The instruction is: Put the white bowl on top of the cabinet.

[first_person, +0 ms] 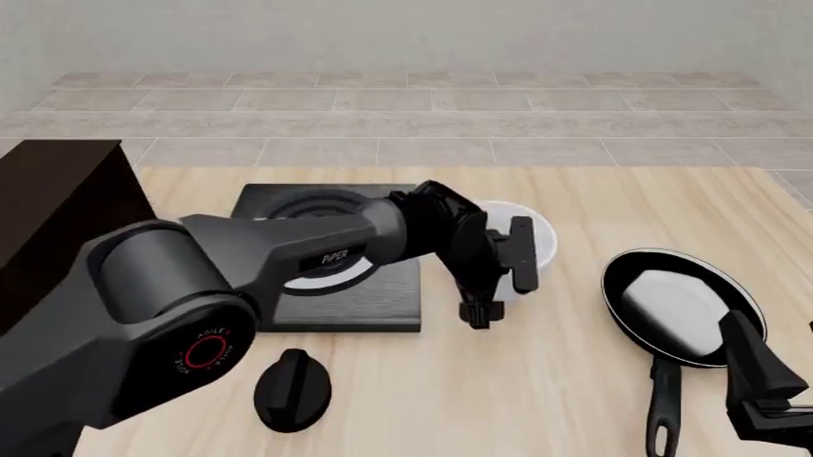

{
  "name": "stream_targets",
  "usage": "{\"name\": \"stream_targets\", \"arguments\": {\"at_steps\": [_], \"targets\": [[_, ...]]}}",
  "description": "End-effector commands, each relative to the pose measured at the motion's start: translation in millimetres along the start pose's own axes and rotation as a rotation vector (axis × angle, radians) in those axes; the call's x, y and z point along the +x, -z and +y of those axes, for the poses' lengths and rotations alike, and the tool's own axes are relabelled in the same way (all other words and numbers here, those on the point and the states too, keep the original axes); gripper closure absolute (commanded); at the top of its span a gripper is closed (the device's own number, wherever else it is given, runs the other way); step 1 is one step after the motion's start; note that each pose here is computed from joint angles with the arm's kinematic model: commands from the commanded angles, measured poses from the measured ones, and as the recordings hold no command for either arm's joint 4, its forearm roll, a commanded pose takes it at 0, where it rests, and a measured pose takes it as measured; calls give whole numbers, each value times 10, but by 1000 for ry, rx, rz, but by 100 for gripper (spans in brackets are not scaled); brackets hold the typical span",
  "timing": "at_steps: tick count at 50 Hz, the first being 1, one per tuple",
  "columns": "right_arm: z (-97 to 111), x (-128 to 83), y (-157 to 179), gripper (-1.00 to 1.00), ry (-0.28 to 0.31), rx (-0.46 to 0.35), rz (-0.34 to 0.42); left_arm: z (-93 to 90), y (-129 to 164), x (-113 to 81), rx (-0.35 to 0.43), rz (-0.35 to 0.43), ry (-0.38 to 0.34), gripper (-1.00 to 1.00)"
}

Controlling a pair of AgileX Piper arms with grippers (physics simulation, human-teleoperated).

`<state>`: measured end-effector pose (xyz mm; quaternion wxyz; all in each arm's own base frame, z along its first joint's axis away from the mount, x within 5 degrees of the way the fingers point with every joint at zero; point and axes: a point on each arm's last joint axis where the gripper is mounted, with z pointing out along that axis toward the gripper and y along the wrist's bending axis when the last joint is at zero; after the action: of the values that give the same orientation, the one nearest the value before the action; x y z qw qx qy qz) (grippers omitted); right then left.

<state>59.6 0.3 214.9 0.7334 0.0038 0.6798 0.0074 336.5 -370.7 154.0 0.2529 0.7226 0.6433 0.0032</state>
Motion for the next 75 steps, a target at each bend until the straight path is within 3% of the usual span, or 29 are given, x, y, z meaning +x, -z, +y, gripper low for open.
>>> {"name": "stream_targets", "arguments": {"at_steps": [1, 14, 15, 23, 33, 42, 56, 58, 62, 65, 67, 68, 72, 75], "targets": [[0, 2, -5, -100, -1, 0, 0, 84, -105, 106, 9, 23, 34, -100], [0, -1, 1, -100, 0, 0, 0, 101, -85, 86, 11, 24, 32, -100], [0, 3, -6, -100, -1, 0, 1, 121, -71, 79, 7, 22, 34, 100], [0, 1, -4, -100, 0, 0, 0, 227, 10, 78, -16, 11, 24, 100], [0, 2, -14, -100, 0, 0, 0, 528, 256, 12, -107, -43, 17, 100], [0, 2, -11, -100, 0, 0, 0, 567, 365, 36, -138, -60, 1, 100], [0, 2, -3, -100, 0, -1, 0, 655, 758, -105, -202, -133, 108, 100], [0, 1, 3, -100, 0, -1, 0, 740, 851, -83, -232, -155, 155, 100], [0, 2, 3, -100, 0, -1, 0, 723, 893, -44, -246, -165, 167, 100], [0, 3, -4, -100, 0, -1, 0, 779, 1018, -8, -280, -194, 221, 100], [0, 1, 2, -100, 0, -1, 0, 755, 1102, -16, -297, -214, 219, 100], [0, -1, 4, -100, 0, -1, 0, 742, 1274, -49, -334, -263, 251, 100], [1, -4, 9, -100, 0, -1, 0, 694, 1285, 7, -332, -274, 301, 100], [0, 3, -8, -100, 0, -1, 0, 602, 1291, 82, -330, -265, 284, 100]]}}
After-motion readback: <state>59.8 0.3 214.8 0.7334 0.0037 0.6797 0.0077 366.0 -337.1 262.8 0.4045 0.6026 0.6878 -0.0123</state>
